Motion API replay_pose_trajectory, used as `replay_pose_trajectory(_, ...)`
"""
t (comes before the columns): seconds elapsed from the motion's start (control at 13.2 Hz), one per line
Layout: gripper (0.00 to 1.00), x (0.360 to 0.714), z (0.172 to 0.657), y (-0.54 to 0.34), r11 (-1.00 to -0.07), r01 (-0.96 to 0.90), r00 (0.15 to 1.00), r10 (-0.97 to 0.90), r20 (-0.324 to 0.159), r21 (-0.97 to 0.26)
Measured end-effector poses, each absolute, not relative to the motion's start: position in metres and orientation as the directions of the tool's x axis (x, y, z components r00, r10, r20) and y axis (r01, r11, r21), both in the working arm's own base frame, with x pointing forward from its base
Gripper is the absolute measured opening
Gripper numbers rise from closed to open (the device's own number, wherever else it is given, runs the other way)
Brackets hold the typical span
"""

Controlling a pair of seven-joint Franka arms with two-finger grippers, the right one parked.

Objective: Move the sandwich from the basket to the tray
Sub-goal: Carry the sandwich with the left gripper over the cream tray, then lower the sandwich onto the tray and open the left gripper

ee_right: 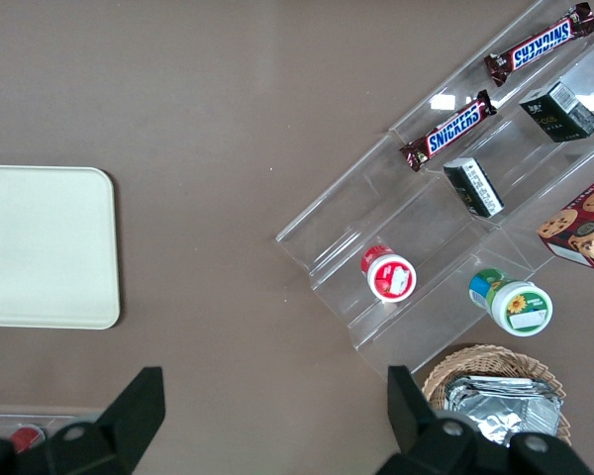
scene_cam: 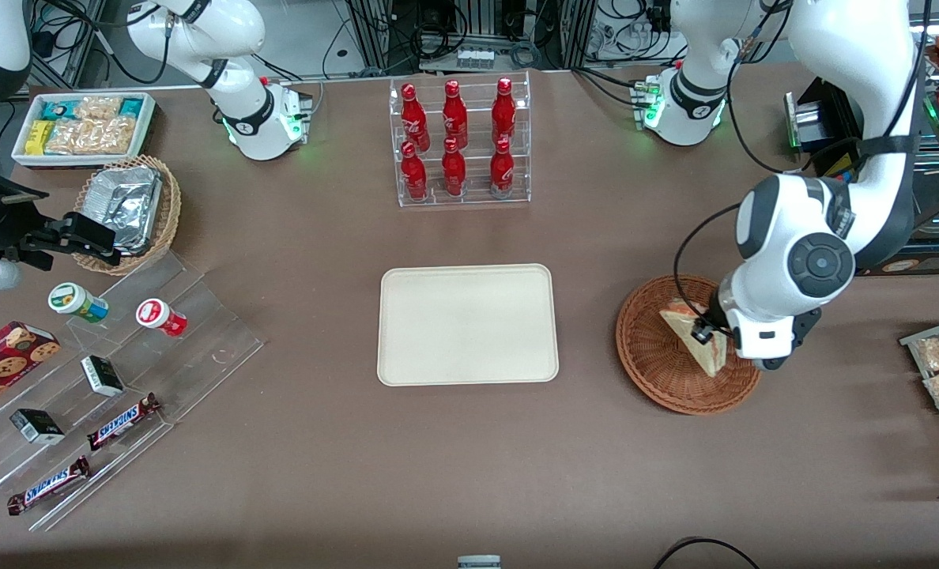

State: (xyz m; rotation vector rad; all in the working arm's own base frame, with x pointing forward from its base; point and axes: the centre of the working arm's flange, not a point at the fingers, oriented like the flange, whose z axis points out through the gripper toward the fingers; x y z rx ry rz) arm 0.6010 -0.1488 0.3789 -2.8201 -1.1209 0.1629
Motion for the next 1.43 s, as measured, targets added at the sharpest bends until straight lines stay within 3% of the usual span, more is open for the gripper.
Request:
replay_pose_trajectory(0.45, 0.18, 0.574, 0.394, -0.279, -0.844, 0.522, 0.846, 0.531, -0.051, -0.122)
replay_pose_trajectory(0.83, 0.18, 0.547, 0.333, -0.392, -0.916, 0.366, 0.921, 0.381, -0.074, -0.165)
replay_pose_trajectory(1.21, 0.18, 0.502, 0.281, -0.479, -0.942, 0.261, 0.959, 0.278, -0.057, -0.212)
replay_pose_trajectory(1.43, 0.18, 0.494, 0.266, -0.5, -0.948, 0.242, 0.965, 0.258, -0.05, -0.207)
